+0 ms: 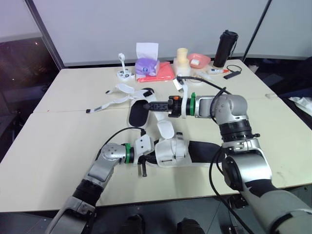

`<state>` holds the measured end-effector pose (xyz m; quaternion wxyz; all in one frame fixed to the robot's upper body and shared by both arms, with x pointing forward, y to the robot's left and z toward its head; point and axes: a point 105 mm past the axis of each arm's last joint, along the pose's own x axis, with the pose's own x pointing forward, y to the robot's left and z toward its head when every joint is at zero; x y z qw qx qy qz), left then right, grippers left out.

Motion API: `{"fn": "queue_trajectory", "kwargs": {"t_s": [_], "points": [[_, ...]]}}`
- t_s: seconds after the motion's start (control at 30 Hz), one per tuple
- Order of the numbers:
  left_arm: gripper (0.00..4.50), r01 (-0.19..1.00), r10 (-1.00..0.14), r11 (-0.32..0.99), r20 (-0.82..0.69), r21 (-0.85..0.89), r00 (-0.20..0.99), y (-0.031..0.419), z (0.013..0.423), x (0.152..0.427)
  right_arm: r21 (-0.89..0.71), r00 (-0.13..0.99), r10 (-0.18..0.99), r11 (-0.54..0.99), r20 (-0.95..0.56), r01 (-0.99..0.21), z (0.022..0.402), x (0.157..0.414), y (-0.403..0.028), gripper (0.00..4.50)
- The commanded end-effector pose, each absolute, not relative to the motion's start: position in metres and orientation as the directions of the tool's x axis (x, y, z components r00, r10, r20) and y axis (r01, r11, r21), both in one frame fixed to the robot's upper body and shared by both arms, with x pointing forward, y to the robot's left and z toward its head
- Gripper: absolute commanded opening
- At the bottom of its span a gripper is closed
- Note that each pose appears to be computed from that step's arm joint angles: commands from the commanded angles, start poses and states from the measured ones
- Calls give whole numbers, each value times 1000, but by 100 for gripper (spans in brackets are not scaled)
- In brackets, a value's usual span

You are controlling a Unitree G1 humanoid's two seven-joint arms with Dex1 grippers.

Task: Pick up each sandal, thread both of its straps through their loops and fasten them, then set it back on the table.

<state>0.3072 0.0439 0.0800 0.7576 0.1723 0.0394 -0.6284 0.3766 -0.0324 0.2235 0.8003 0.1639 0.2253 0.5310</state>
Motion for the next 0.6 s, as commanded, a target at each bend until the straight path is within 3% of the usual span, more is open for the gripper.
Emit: {"fn": "queue_trajectory", "kwargs": {"t_s": [0.03,0.1,0.2,0.43,0.6], "points": [[0,986,-906,134,-391,99,162,46,40,295,468,296,948,316,-117,-825,250,364,-29,236],[0,986,-906,134,-391,101,163,45,40,296,459,278,953,302,-120,-836,250,356,-29,162],[0,986,-906,132,-390,103,162,45,40,296,442,260,958,286,-120,-850,251,345,-32,2],[0,987,-908,125,-389,102,155,44,40,297,364,235,961,273,-146,-890,248,327,-34,2],[0,988,-909,118,-390,103,149,42,40,297,349,335,923,381,-186,-856,236,349,-51,2]]}}
